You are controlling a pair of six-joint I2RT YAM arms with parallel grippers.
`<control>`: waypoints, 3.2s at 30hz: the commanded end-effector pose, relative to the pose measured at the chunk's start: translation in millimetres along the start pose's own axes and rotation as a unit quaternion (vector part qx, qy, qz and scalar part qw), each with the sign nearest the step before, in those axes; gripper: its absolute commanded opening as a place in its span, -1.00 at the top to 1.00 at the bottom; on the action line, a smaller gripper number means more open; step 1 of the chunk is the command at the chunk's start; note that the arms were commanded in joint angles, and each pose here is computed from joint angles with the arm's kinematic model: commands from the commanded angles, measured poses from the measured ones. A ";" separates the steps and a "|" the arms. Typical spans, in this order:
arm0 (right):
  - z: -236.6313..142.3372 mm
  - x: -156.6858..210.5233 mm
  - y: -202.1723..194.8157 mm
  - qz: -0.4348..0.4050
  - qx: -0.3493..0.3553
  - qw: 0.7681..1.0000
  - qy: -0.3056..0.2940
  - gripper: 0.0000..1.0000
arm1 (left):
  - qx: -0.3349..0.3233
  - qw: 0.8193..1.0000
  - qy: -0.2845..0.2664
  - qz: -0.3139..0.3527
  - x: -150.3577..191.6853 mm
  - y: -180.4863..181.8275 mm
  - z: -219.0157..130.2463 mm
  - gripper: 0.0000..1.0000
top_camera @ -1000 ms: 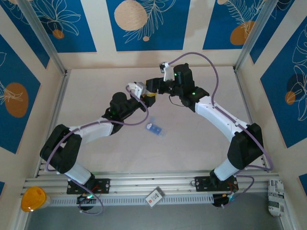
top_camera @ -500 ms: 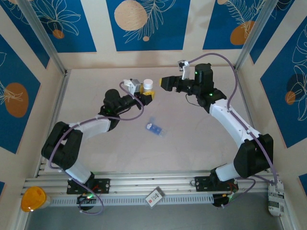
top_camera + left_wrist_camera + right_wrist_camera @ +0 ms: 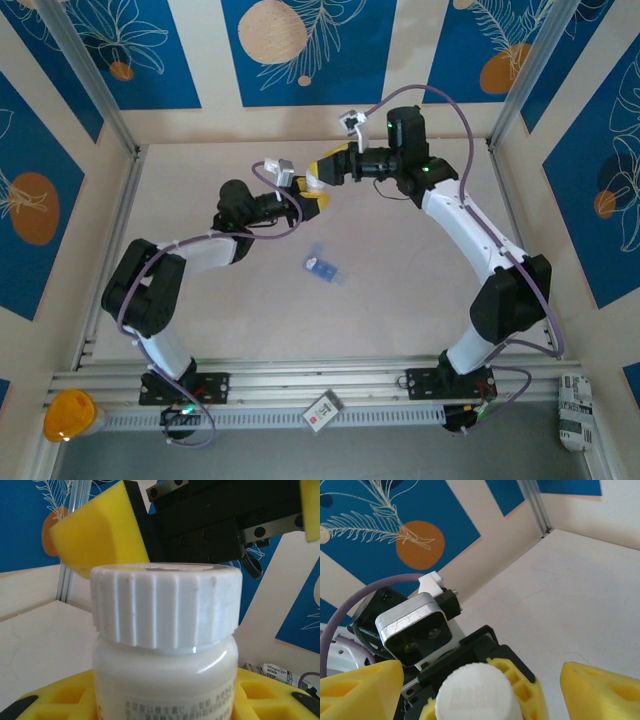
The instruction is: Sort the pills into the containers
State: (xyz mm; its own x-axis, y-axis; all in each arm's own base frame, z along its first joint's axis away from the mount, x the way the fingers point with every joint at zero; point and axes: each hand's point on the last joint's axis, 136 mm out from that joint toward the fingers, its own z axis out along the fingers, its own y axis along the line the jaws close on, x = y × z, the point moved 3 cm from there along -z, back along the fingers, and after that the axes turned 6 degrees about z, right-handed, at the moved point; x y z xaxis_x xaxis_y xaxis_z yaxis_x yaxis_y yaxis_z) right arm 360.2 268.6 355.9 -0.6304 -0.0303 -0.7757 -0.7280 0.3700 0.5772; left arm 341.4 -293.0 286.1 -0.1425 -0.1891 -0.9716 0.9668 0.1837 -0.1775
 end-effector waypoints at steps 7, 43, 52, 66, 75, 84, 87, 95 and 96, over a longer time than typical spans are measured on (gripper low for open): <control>9.8 10.7 -2.1 0.004 0.006 0.999 0.033 -0.50 | 0.027 0.999 -0.018 0.023 -19.0 -8.0 -0.9 1.00; 52.1 56.5 -13.1 0.051 0.147 0.988 -0.021 0.67 | -0.102 0.986 -0.010 0.129 -40.5 -15.2 2.9 1.00; 39.2 48.7 -11.1 0.045 0.119 0.991 -0.030 0.67 | -0.112 0.986 -0.005 0.122 -31.8 -12.3 0.2 0.80; -10.2 50.8 -79.0 0.105 0.223 0.964 -0.104 0.68 | -0.142 0.985 0.014 0.099 4.8 -15.3 -24.2 -1.00; -33.6 89.1 -140.6 0.112 0.330 0.926 -0.147 0.68 | -0.214 0.971 0.039 0.099 13.6 -8.5 -49.4 -1.00; -45.6 125.6 -180.6 0.117 0.443 0.865 -0.206 0.68 | -0.284 0.947 0.039 0.142 16.1 0.0 -73.8 -1.00; -43.9 137.2 -187.7 0.123 0.466 0.851 -0.210 0.69 | -0.290 0.944 0.047 0.147 17.2 0.6 -76.2 -1.00; -37.4 169.5 -201.7 0.146 0.505 0.827 -0.198 0.68 | -0.297 0.943 0.060 0.137 17.2 3.6 -78.0 -1.00; -36.9 171.6 -202.3 0.146 0.508 0.826 -0.197 0.68 | -0.297 0.943 0.058 0.138 16.7 3.0 -78.0 -1.00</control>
State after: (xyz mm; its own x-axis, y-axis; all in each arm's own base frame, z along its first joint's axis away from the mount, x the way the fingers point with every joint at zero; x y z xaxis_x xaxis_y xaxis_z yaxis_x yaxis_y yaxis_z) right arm 387.0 160.9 113.9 -0.5216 0.3818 -0.7630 0.1082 0.9167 0.3847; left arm 322.5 -226.3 245.3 0.0119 0.0493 -0.9987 0.7090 0.7039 0.0432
